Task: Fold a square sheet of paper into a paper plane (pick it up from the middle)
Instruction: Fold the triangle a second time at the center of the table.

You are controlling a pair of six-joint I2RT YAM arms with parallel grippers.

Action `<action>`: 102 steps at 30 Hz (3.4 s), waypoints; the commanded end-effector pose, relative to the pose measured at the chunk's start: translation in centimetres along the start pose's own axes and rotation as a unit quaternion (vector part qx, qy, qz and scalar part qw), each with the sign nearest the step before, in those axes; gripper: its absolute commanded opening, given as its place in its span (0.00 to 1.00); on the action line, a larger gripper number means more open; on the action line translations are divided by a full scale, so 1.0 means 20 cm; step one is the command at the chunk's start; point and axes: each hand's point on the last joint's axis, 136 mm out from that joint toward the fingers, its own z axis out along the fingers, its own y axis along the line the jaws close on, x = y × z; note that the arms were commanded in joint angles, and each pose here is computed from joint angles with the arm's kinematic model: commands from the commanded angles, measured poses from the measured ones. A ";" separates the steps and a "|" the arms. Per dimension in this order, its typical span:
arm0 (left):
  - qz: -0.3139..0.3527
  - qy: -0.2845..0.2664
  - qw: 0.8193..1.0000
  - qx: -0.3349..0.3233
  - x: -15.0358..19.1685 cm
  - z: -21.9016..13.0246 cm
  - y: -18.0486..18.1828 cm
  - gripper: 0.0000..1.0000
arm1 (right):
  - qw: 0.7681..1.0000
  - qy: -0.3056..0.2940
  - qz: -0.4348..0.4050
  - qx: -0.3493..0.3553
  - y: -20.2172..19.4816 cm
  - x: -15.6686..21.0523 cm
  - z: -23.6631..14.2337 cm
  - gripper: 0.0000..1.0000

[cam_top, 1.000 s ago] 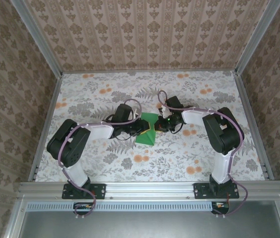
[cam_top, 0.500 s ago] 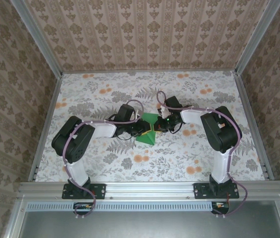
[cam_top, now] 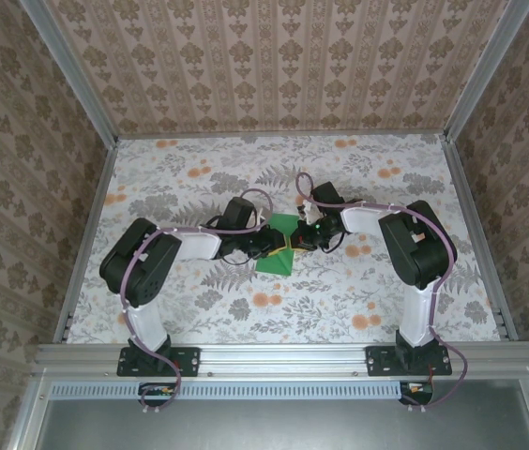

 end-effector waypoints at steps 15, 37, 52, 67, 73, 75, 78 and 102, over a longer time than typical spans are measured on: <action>0.003 0.017 1.000 -0.005 0.02 0.04 0.03 0.22 | 1.000 0.015 0.009 0.017 -0.05 0.02 0.02 0.04; -0.008 0.021 1.000 -0.020 0.04 0.05 0.09 0.20 | 0.999 0.011 0.012 0.033 -0.07 0.01 0.02 0.04; -0.017 0.025 0.999 -0.028 0.05 0.07 0.13 0.20 | 0.999 0.016 0.017 0.042 -0.10 0.01 0.03 0.04; -0.054 0.030 0.995 -0.075 0.12 0.05 0.26 0.14 | 0.994 -0.067 0.016 0.086 -0.07 -0.05 -0.17 0.20; -0.059 0.031 0.994 -0.081 0.13 0.06 0.28 0.13 | 0.998 -0.044 -0.009 0.044 0.04 0.00 -0.12 0.11; -0.061 0.031 0.994 -0.082 0.13 0.06 0.29 0.12 | 0.999 -0.030 -0.014 0.038 0.06 0.02 -0.09 0.09; -0.063 0.030 0.994 -0.083 0.13 0.06 0.29 0.11 | 0.999 -0.016 -0.013 0.037 0.06 0.03 -0.04 0.08; 0.012 -0.017 0.998 -0.055 -0.02 -0.08 0.09 0.14 | 0.994 0.020 -0.029 0.107 -0.11 0.06 0.01 0.05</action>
